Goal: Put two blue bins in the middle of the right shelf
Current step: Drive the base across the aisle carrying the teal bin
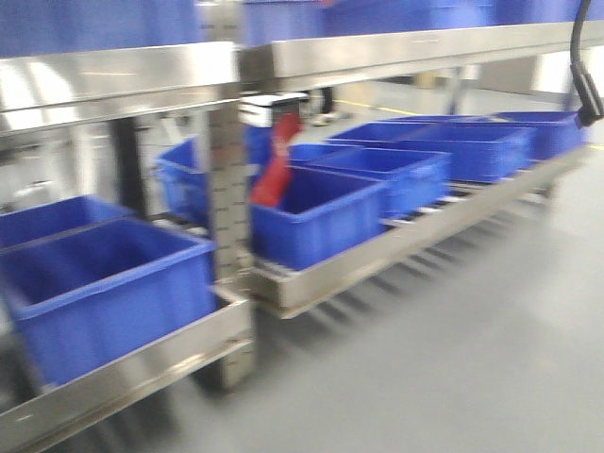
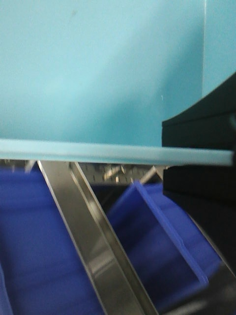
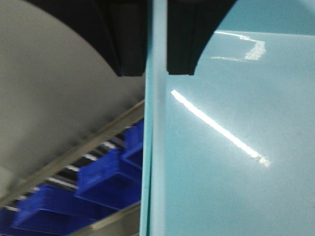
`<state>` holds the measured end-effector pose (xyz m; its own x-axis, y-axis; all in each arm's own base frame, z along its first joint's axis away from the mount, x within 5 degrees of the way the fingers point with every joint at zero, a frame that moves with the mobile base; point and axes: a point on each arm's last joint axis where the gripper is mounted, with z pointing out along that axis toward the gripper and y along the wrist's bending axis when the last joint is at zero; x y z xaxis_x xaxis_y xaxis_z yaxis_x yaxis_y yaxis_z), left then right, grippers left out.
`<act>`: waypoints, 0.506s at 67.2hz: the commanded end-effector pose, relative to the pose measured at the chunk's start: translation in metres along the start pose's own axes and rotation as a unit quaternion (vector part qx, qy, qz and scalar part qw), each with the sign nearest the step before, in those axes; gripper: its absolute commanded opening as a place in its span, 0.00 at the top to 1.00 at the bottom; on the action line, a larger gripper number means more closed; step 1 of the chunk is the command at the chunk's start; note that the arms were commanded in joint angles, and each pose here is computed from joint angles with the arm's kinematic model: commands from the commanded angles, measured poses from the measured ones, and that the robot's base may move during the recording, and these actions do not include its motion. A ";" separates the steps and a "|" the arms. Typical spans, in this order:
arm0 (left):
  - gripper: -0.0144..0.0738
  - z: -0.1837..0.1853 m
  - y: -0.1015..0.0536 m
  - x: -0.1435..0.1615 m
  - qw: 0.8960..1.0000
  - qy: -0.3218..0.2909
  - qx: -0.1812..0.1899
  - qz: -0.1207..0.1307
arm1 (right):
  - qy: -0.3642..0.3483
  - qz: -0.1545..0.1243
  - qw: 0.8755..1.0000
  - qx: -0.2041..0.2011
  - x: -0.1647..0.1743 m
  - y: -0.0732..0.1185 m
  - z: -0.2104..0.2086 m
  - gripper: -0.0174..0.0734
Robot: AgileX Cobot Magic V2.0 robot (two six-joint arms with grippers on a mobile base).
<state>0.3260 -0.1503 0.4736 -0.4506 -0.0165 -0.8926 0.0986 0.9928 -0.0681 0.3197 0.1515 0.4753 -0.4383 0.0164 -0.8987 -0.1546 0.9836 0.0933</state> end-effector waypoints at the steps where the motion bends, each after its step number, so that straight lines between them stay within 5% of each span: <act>1: 0.96 -0.009 -0.002 -0.014 0.998 -0.058 0.021 0.001 | -0.071 0.006 0.997 -0.039 -0.018 0.006 -0.016 0.99; 34: 0.96 -0.009 -0.002 -0.014 0.998 -0.058 0.021 0.001 | -0.071 0.006 0.997 -0.039 -0.018 0.006 -0.016 0.99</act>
<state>0.3266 -0.1507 0.4730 -0.4514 -0.0158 -0.8922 0.0988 0.9928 -0.0676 0.3197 0.1515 0.4753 -0.4383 0.0164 -0.8987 -0.1546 0.9836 0.0933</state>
